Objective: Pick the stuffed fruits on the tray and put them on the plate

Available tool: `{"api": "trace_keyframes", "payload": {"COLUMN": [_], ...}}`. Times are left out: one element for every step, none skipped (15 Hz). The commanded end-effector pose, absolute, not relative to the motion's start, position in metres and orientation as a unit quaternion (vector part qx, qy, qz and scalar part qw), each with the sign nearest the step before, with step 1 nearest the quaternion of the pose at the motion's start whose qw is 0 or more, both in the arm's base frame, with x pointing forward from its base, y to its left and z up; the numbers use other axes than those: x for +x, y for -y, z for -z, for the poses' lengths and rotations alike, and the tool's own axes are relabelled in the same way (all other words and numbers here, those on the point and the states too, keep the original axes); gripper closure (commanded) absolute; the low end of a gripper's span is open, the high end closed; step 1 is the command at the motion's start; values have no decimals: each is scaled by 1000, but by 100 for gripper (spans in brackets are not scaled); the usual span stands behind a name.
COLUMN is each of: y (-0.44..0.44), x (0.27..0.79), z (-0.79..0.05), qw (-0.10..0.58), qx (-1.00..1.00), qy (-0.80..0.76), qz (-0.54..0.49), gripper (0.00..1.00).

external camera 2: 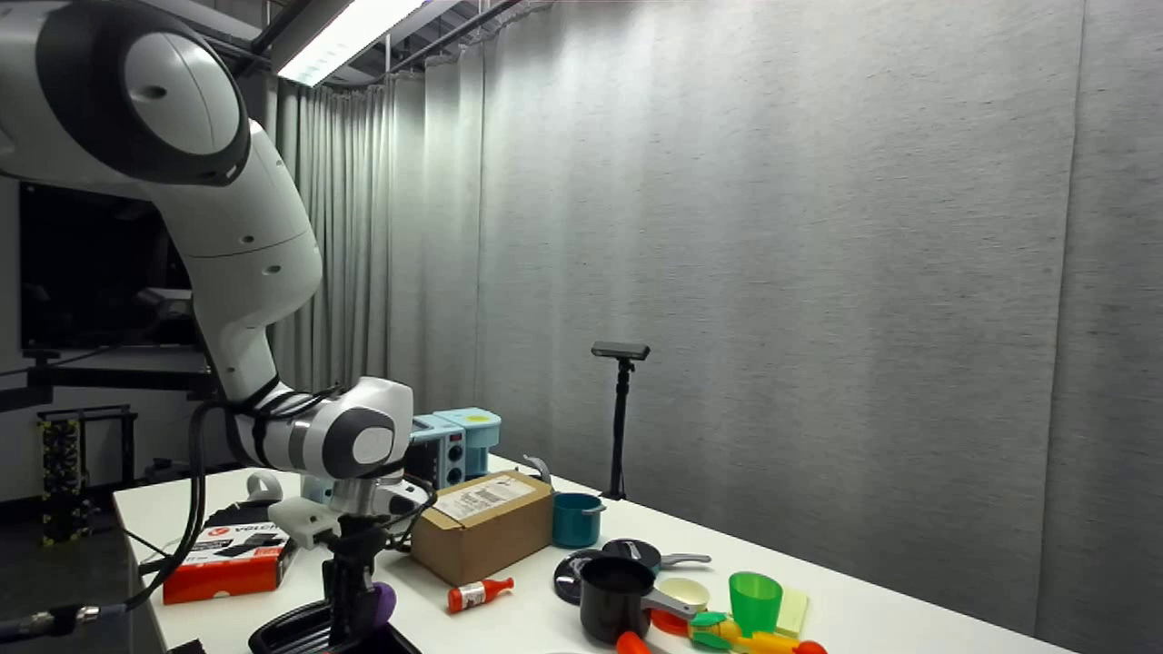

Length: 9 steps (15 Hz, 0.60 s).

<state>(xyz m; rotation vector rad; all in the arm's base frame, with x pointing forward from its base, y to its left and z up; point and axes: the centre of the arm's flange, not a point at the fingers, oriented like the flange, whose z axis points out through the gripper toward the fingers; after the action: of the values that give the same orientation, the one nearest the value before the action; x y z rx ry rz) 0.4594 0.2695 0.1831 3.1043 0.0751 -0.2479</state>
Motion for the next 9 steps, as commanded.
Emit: {"api": "trace_keyframes", "payload": {"y": [-265, -266, -267, -267, -268, -270, -271, -271, -282], "x": [463, 464, 465, 466, 467, 470, 470, 471, 471], "z": [-200, -203, -205, -208, -210, -212, -212, -212, -206], "qw": [-8, -12, -17, -20, -25, -28, -31, -32, -34], "qx": [998, 998, 998, 998, 999, 999, 999, 999, 999], "qy": [-33, -33, -34, -33, -33, -31, -30, -29, -29], "qz": [52, 48, 45, 39, 34, 28, 24, 22, 19], "gripper": [99, 72, 71, 64, 57, 49, 42, 33, 27]}}
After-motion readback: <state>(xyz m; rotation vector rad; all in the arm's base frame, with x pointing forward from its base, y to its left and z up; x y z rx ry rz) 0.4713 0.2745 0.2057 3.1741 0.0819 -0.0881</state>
